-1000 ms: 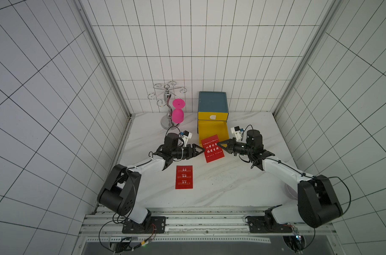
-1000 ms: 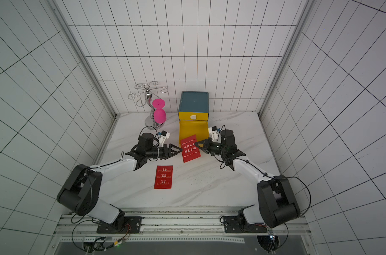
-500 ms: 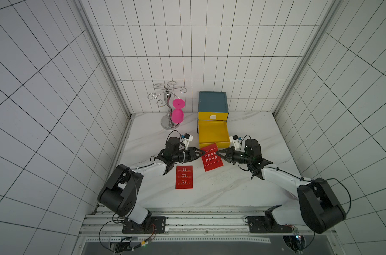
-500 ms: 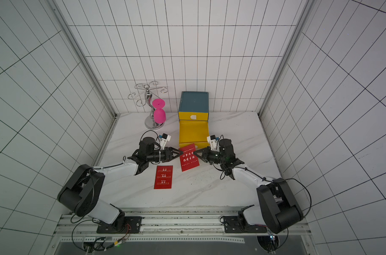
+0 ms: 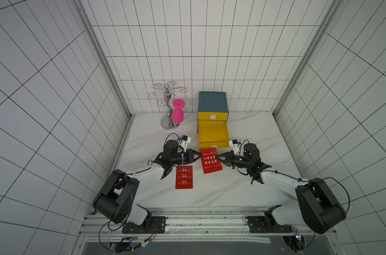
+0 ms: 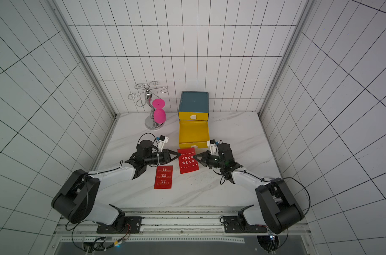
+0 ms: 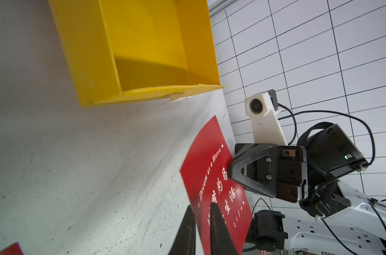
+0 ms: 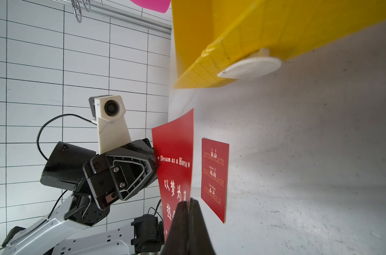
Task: Take the postcards out of the drawer
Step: Place the postcard at the center of the board.
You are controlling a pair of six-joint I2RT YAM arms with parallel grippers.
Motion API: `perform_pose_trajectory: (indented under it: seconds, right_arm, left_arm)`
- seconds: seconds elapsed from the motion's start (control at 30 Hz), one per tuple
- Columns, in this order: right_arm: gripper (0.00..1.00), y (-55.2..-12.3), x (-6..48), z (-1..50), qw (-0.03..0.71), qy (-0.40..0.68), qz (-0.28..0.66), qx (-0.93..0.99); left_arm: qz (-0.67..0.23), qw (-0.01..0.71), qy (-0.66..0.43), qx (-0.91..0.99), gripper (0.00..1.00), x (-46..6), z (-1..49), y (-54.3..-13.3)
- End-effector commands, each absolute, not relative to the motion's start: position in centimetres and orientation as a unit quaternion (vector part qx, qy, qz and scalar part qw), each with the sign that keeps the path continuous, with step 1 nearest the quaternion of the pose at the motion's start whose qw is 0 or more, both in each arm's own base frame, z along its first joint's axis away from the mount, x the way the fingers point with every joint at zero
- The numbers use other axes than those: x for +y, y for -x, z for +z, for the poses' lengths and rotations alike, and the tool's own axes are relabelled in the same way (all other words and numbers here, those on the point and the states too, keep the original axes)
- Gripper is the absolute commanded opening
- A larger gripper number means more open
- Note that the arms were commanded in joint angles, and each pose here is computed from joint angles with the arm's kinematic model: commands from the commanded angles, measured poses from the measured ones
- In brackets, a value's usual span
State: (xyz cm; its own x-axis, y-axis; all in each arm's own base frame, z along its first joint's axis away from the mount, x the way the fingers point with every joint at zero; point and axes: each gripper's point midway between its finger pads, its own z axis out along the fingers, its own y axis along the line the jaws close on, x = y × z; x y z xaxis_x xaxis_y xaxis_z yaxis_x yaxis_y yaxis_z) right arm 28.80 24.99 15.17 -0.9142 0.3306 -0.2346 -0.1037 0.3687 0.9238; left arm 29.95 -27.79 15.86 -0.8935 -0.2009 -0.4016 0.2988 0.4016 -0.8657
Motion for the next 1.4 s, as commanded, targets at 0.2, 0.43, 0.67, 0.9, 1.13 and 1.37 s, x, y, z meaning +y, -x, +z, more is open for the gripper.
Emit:
perform_pose_trajectory:
  seconds: [0.2,0.43,0.67,0.9,1.13,1.37]
  right_arm:
    - [0.0,-27.2,24.5,10.7,0.198,-0.106,0.5,0.836]
    - [0.0,-26.8,23.8,7.9,0.212,-0.138,0.466,0.848]
    - [0.0,-26.6,25.2,5.7,0.209,-0.144,0.458,0.852]
    - [0.0,-25.7,26.6,3.3,0.183,-0.153,0.461,0.855]
    - [0.05,-25.1,27.3,2.4,0.178,-0.158,0.457,0.857]
    - [0.15,-25.1,26.8,2.3,0.183,-0.168,0.45,0.858]
  left_arm:
    - [-0.465,0.218,0.016,0.858,0.28,-25.5,12.3,-29.6]
    - [-0.414,0.222,0.036,0.882,0.41,-23.4,10.9,-29.5]
    - [-0.385,0.24,0.054,0.89,0.51,-21.0,10.7,-30.1]
    - [-0.376,0.259,0.058,0.888,0.56,-19.6,11.0,-29.9]
    - [-0.369,0.262,0.059,0.89,0.58,-19.2,10.7,-29.7]
    - [-0.366,0.26,0.06,0.892,0.59,-19.0,10.5,-29.6]
